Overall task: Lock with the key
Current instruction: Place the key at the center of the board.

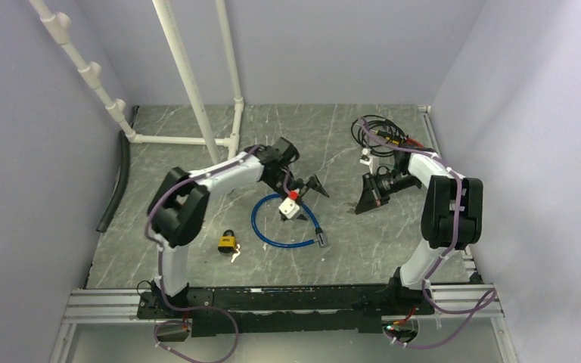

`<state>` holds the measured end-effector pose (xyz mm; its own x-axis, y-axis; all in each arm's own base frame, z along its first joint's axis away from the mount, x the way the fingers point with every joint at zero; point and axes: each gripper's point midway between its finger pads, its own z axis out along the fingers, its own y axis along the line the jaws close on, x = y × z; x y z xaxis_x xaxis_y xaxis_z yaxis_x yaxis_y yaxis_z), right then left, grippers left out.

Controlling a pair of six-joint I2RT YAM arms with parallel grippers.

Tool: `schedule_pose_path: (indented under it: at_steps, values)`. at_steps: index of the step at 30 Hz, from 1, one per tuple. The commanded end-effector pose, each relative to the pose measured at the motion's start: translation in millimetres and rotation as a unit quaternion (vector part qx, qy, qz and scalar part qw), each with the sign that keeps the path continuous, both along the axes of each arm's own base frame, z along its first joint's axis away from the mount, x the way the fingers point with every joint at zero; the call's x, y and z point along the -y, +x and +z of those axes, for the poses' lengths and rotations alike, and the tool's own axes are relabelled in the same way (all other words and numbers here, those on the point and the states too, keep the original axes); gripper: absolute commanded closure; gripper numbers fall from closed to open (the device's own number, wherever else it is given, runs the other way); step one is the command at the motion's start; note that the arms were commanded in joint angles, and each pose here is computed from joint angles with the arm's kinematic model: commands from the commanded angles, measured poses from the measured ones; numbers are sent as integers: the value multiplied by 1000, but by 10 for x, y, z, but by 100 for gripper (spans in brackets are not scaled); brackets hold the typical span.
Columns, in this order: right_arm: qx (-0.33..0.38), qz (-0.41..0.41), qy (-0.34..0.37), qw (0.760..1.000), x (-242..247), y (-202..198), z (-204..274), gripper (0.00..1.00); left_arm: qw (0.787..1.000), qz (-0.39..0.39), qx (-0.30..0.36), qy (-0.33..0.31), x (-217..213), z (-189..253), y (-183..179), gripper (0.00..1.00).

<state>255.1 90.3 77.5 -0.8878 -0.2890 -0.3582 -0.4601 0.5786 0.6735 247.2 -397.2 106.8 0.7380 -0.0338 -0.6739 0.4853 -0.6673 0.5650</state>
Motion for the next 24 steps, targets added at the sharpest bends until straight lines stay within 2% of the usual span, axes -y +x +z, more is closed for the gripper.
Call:
schedule_pose_path:
  at_steps: [1, 4, 6, 9, 15, 19, 20, 22, 24]
  values:
    - [7, 60, -8, 998, -179, -189, 57, 100, 995, 75, -21, -69, -161, 733, 76, 1]
    - [-9, 104, -21, 994, -285, -316, -32, 100, 977, 181, -25, -107, -303, 1071, 326, 1]
    - [-19, 125, -27, 992, -325, -382, -77, 100, 961, 241, -49, -124, -459, 1282, 391, 0]
    - [-26, 155, -39, 987, -349, -483, -139, 100, 936, 314, -77, -140, -703, 1518, 367, 0]
    - [-26, 201, -71, 977, -408, -606, -288, 100, 889, 422, -106, -142, -1159, 1607, 154, 1]
    - [-31, 215, -80, 973, -464, -625, -369, 98, 834, 514, -163, -117, -1454, 1495, 153, 1]
    - [-30, 216, -81, 973, -477, -614, -381, 94, 819, 533, -178, -113, -1541, 1488, 161, 1]
    - [-24, 216, -84, 972, -495, -593, -397, 76, 783, 575, -214, -104, -1691, 1445, 159, 0]
    - [-22, 221, -92, 971, -489, -598, -431, 70, 738, 622, -242, -103, -1863, 1406, 181, 1]
